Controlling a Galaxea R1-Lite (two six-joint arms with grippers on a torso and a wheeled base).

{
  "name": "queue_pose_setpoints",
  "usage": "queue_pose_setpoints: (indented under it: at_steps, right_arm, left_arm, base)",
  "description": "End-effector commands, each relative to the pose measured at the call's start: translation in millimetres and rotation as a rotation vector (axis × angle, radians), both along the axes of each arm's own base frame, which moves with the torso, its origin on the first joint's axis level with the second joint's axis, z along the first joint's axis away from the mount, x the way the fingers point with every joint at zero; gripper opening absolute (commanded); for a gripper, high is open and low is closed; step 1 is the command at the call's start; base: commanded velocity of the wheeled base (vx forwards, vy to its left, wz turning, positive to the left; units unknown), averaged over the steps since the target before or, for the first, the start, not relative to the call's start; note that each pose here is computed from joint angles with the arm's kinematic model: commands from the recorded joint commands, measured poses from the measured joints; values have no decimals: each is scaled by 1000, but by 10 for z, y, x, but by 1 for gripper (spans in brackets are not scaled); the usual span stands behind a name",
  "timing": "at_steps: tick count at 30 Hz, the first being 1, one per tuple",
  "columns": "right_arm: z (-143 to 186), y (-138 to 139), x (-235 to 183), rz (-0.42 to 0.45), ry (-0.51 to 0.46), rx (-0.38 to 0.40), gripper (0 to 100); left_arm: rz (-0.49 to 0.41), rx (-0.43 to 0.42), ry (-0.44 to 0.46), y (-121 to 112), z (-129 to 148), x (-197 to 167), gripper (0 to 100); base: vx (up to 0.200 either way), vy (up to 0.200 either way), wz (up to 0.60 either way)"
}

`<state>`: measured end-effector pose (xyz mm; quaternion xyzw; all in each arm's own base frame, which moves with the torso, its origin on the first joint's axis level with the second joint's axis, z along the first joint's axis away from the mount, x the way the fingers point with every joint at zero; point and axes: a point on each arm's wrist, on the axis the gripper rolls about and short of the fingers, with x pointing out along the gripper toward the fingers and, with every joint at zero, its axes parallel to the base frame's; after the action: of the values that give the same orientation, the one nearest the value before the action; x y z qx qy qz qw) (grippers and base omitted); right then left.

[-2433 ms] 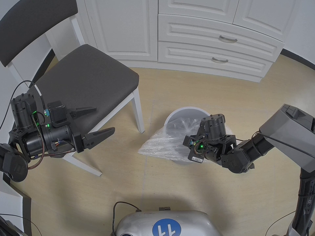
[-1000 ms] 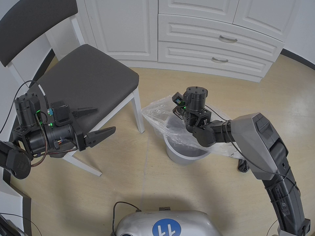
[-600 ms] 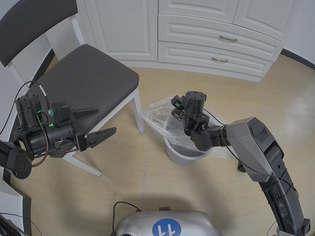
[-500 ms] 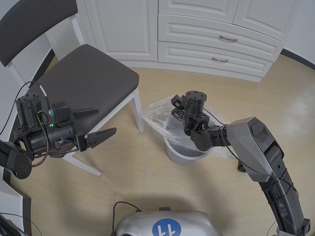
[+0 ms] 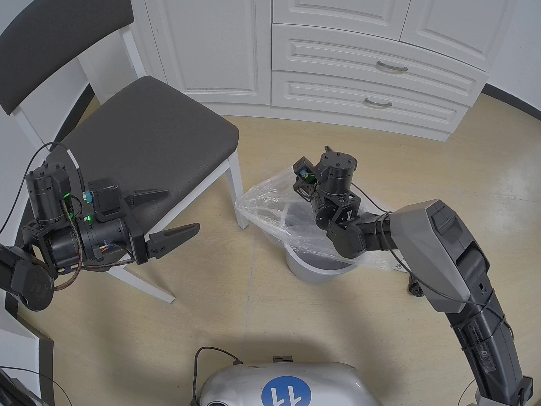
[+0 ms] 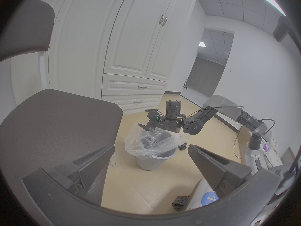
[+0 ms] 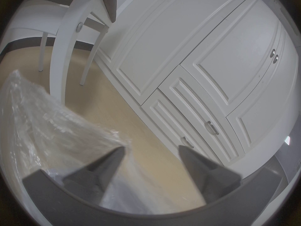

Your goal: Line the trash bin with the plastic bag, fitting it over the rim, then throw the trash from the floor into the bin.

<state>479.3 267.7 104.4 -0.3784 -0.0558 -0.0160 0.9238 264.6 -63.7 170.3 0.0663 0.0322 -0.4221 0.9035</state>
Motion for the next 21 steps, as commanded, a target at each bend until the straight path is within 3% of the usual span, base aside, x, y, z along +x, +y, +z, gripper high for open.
queue_pose_setpoints:
  at_steps: [1,6,9,14,21]
  right_arm:
    - [272,-77,-145,-3,4,-41,100]
    - [488,-320,-559,2,128,-126,100]
    - [658,-447,-750,5,159,-133,100]
    - [824,-644,-1076,10,206,-116,100]
    - [1053,-851,-1443,92,206,-57,100]
  left_arm:
    - [-11,1,6,-26,-16,-18,100]
    - [-16,1,8,-40,-19,-29,100]
    - [-32,2,11,-84,-27,-40,100]
    - [-68,3,7,-177,-65,-79,100]
    - [-110,-37,-133,-187,-108,-142,100]
  base:
    - [0,0,0]
    - [0,0,0]
    - [0,0,0]
    - [0,0,0]
    - [0,0,0]
